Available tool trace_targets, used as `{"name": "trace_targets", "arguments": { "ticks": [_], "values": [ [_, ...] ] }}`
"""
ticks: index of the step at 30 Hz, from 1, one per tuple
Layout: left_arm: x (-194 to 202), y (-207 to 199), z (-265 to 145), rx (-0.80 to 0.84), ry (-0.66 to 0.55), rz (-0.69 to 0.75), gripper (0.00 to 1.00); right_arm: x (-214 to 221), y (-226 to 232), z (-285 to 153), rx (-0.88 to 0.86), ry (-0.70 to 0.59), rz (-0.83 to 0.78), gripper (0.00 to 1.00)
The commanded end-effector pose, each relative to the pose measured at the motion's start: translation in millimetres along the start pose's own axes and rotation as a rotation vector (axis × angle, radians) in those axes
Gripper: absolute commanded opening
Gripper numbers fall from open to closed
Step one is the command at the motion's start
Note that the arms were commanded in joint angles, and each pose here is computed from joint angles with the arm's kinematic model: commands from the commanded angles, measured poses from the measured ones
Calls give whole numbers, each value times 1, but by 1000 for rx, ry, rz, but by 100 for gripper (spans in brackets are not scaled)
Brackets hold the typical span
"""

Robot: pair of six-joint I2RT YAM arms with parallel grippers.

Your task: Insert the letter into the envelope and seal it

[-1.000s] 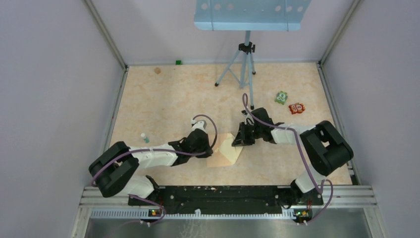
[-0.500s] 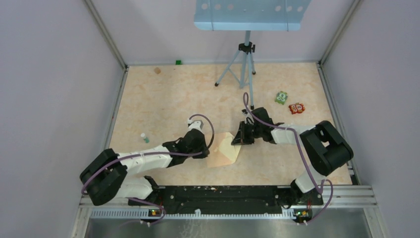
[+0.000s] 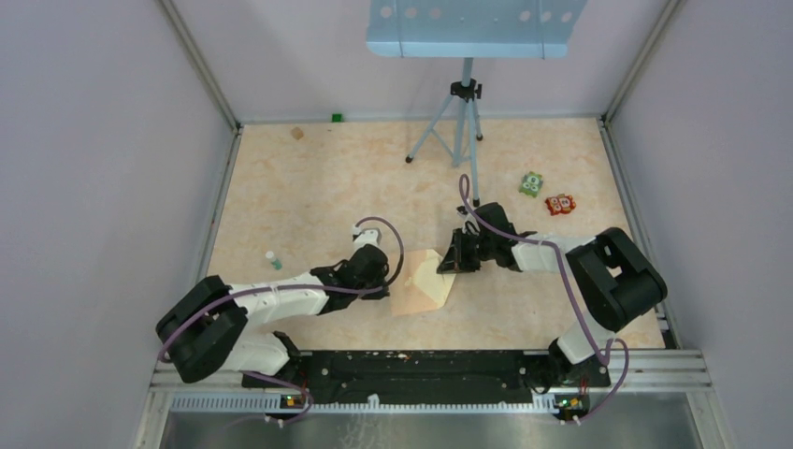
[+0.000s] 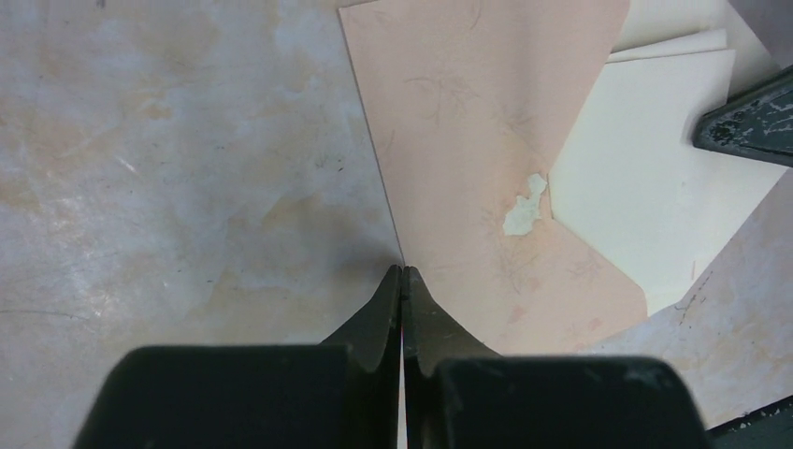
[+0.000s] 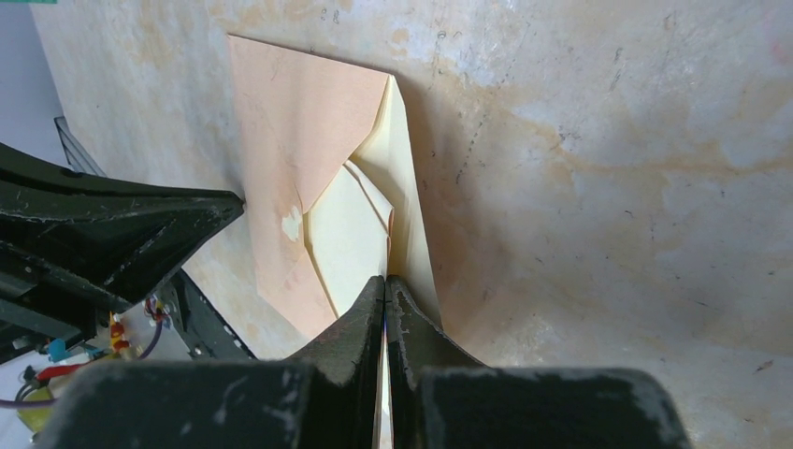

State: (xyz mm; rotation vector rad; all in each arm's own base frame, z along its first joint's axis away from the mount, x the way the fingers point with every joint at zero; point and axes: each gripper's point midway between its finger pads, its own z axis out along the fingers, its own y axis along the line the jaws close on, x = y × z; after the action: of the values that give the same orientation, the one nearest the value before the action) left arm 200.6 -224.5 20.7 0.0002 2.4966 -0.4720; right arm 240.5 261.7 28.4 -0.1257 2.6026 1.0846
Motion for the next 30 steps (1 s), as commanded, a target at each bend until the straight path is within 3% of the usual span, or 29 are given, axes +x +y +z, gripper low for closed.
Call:
{"name": "trace_targets", "arguments": {
  "ticks": [1, 20, 30],
  "values": [
    [-3, -4, 7, 10, -12, 11, 0, -2, 0, 2, -15, -25, -15, 0],
    [14, -11, 14, 52, 60, -7, 0, 4, 14, 16, -60, -28, 0, 0],
    [8, -18, 15, 78, 40, -10, 0, 7, 20, 22, -61, -21, -10, 0]
  ]
}}
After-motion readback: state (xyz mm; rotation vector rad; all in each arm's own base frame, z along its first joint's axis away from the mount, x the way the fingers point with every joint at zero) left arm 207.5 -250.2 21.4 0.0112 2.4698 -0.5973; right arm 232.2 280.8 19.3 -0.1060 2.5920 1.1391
